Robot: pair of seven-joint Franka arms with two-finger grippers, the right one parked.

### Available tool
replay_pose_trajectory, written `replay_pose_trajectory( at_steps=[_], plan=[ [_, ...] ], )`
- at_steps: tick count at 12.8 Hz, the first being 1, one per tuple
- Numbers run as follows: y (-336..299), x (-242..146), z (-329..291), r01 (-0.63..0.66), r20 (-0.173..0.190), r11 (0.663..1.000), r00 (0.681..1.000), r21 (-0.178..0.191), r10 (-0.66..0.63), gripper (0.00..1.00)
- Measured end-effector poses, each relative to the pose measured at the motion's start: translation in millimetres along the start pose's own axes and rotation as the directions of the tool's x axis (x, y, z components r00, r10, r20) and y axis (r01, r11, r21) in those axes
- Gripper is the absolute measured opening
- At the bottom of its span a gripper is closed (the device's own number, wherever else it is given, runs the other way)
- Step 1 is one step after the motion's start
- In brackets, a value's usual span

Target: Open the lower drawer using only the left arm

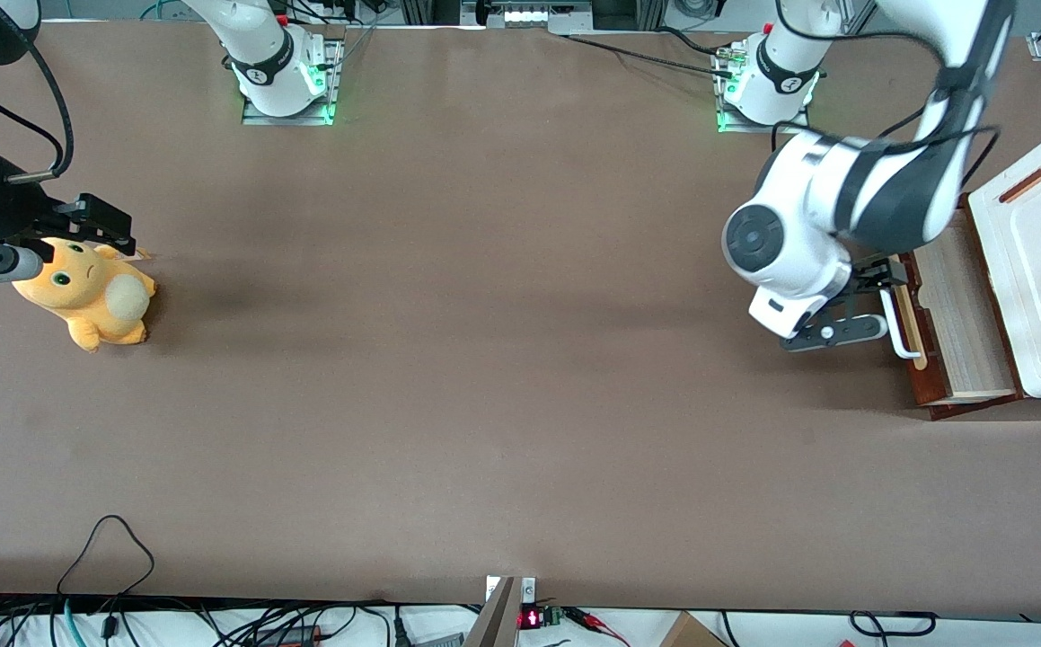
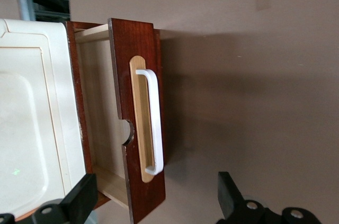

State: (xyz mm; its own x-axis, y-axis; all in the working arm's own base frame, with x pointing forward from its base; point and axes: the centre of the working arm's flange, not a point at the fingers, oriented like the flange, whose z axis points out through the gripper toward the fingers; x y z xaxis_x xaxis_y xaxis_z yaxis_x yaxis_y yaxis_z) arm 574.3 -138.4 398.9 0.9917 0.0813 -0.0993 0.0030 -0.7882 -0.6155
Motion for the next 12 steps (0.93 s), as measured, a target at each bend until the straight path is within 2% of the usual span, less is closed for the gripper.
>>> replay_pose_trajectory(
  at_steps=[2,3,5,6,7,8,10,12],
  plan=[
    [-37.1,-6.1,-27.4,0.018,0.035,0.985,0.999,-0.169,-0.012,1.00],
    [-62.2,-7.0,-39.1,0.036,0.049,0.964,0.999,-0.264,-0.024,1.00],
    [-117.7,-8.1,-57.3,0.055,0.049,0.900,0.998,-0.433,-0.037,1.00],
    [-142.6,-8.9,-61.4,0.054,0.041,0.864,0.998,-0.500,-0.039,1.00],
    [-163.9,-9.9,-61.0,0.037,0.026,0.834,0.999,-0.551,-0.027,1.00],
    [-180.4,-10.5,-57.4,0.012,0.008,0.810,1.000,-0.586,-0.009,1.00],
    [-195.4,-11.0,-53.1,-0.015,-0.015,0.791,1.000,-0.612,0.007,1.00],
    [-194.0,-13.0,-58.7,-0.034,-0.034,0.789,0.999,-0.613,0.016,1.00]
  ],
)
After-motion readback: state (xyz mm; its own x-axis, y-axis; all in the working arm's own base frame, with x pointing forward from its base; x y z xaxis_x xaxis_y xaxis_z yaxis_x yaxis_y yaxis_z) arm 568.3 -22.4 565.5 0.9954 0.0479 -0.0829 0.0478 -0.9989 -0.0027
